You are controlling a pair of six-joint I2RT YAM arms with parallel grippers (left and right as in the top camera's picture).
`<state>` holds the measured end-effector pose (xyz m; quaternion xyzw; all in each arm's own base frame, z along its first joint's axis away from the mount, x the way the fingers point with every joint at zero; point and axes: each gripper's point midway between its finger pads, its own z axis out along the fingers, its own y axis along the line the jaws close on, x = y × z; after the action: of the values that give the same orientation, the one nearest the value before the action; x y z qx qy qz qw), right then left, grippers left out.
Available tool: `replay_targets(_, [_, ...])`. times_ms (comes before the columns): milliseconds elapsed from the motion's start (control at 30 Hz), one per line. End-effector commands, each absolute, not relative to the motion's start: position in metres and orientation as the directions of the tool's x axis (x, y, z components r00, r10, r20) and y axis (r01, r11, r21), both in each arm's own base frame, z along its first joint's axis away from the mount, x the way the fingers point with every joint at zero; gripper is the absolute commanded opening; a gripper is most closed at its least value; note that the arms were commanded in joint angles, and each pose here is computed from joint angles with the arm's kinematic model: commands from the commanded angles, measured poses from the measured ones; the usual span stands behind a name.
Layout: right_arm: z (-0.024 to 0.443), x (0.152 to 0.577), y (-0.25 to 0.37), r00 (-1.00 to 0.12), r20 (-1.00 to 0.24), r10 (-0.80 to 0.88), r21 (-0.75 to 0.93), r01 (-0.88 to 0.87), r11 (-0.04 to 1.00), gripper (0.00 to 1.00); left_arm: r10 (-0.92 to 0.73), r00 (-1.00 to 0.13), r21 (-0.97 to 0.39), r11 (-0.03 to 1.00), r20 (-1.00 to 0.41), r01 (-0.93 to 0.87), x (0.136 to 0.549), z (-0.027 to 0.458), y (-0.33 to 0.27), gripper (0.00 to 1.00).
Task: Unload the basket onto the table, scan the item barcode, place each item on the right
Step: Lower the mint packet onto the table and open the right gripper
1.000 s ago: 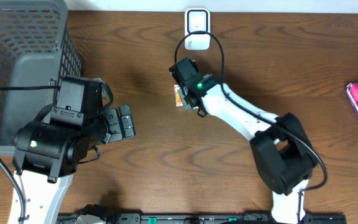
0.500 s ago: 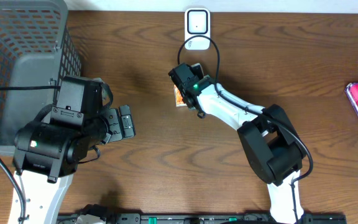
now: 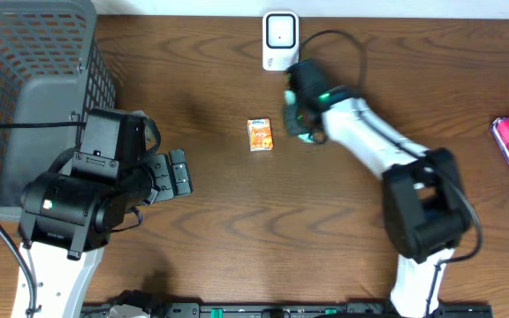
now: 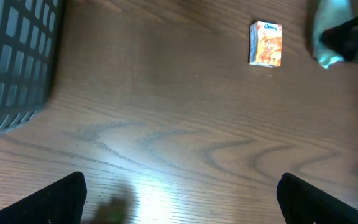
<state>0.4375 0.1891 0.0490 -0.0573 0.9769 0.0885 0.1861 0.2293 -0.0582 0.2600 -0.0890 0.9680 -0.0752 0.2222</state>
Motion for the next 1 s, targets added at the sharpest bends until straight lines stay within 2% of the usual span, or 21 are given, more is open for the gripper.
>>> replay_targets(0, [0.081,0.427,0.205,-0.947,-0.316,-0.046,0.493,-0.206,0.845,0.01,-0.215,-0.882,-0.177,0.972,-0.420,-0.153,0.231,0.260,-0.055,0.98])
replay_targets(167, [0.082,0.420,0.201,-0.976,-0.220,-0.004,0.701,-0.161,0.694,0.01,-0.215,-0.882,-0.177,0.972,-0.420,-0.153,0.231,0.260,-0.055,0.98])
replay_targets(300, [0.082,0.410,0.211,-0.984,-0.177,-0.015,0.843,-0.159,0.514,0.01,-0.215,-0.882,-0.177,0.972,-0.419,-0.153,0.230,0.260,-0.055,0.98])
replay_targets(367, [0.075,0.409,0.208,-0.989,-0.146,0.005,0.866,-0.125,0.483,0.01,-0.215,-0.882,-0.177,0.972,-0.420,-0.153,0.231,0.260,-0.055,0.98])
replay_targets(533, [0.039,0.407,0.177,-0.994,-0.055,0.096,0.846,0.005,0.533,0.03,-0.215,-0.882,-0.177,0.972,-0.419,-0.153,0.230,0.260,-0.055,0.98])
replay_targets(633, [0.014,0.406,0.148,-0.986,-0.024,0.167,0.766,0.089,0.637,0.24,-0.215,-0.882,-0.177,0.972,-0.420,-0.153,0.231,0.260,-0.055,0.98])
replay_targets(700, [-0.002,0.403,0.126,-0.977,0.002,0.213,0.685,0.156,0.711,0.25,-0.215,-0.882,-0.177,0.972,-0.420,-0.153,0.231,0.260,-0.055,0.98])
replay_targets(767, [-0.012,0.398,0.104,-0.968,0.021,0.250,0.607,0.211,0.766,0.34,-0.215,-0.882,-0.177,0.972,-0.419,-0.153,0.230,0.260,-0.055,0.98])
replay_targets(833, [-0.012,0.395,0.089,-0.967,0.015,0.254,0.570,0.217,0.793,0.41,-0.215,-0.882,-0.177,0.972,-0.420,-0.153,0.231,0.260,-0.055,0.98])
replay_targets(967, [0.002,0.395,0.071,-0.971,-0.016,0.239,0.521,0.196,0.830,0.46,-0.215,-0.882,-0.177,0.972,-0.420,-0.153,0.231,0.260,-0.055,0.98])
